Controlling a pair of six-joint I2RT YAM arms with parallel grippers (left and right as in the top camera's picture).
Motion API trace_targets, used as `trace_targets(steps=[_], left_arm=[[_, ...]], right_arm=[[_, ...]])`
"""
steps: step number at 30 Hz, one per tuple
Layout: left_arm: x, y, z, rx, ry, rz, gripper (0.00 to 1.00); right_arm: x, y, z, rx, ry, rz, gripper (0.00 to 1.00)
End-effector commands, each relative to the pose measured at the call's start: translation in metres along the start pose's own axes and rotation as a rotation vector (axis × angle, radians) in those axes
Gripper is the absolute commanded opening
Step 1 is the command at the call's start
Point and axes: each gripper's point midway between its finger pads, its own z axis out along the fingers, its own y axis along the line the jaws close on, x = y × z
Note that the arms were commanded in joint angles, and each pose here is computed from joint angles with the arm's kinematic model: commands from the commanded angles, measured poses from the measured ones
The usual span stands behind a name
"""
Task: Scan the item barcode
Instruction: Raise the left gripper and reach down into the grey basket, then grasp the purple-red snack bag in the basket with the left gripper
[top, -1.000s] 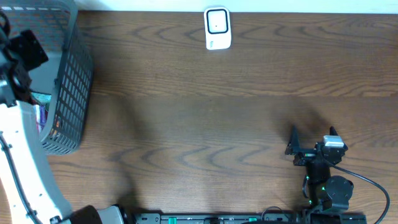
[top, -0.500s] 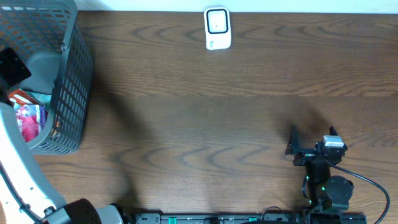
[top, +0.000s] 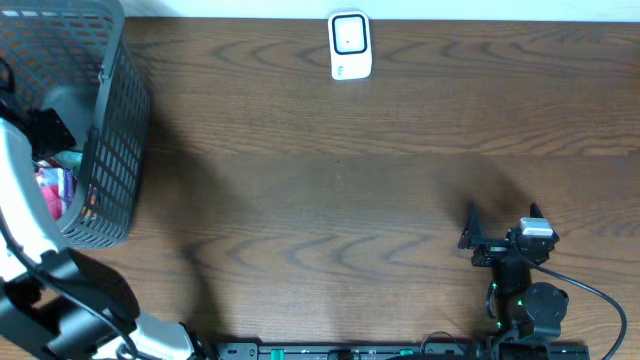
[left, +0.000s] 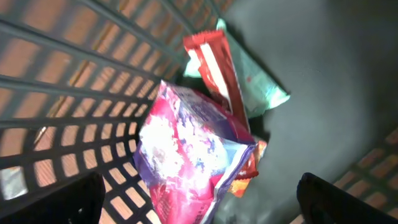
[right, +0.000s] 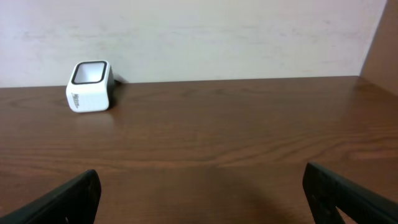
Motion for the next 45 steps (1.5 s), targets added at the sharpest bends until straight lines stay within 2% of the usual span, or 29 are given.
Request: trace_targets(steps=[1,13,19,22,34,35,36,38,40,41,45], left_arm=[[0.013,0.003,0.020,-0.030,0.080,-0.006,0.98],[0.048,0.012,0.070,-0.054,0.285,-0.066,0.98],[0.056,0.005,0.078,-0.021,0.307,-0.068,0.99],[0.059,0.003,0.080,-0.013,0.314,-0.067,0.95],[0.079,-0.006,0.094,0.011,0.357,-0.061,0.93],[0.080,-0.006,0.095,0.011,0.358,-0.060,0.89],[0.080,-0.006,0.096,0.010,0.356,-0.060,0.55],[0.078,-0.004,0.095,0.002,0.347,-0.061,0.32],[0.072,-0.002,0.091,-0.007,0.330,-0.064,0.14],[0.069,-0.001,0.089,-0.007,0.319,-0.068,0.08],[0.048,0.005,0.064,-0.003,0.232,-0.086,0.07]], right_arm=[[0.001,0.002,0.000,-0.007,-0.001,-0.012,0.99],[0.001,0.002,0.000,-0.007,-0.001,-0.011,0.99],[0.001,0.002,0.000,-0.007,-0.001,-0.011,0.99],[0.001,0.002,0.000,-0.007,-0.001,-0.012,0.99],[0.001,0.002,0.000,-0.007,-0.001,-0.012,0.99],[0.001,0.002,0.000,-0.007,-0.001,-0.012,0.99],[0.001,0.002,0.000,-0.007,-0.001,-0.012,0.99],[0.001,0.002,0.000,-0.007,-0.001,-0.011,0.99],[0.001,0.002,0.000,-0.007,-0.001,-0.012,0.99],[0.001,0.002,0.000,-0.007,-0.001,-0.012,0.99],[0.001,0.002,0.000,-0.007,-0.001,-0.012,0.99]])
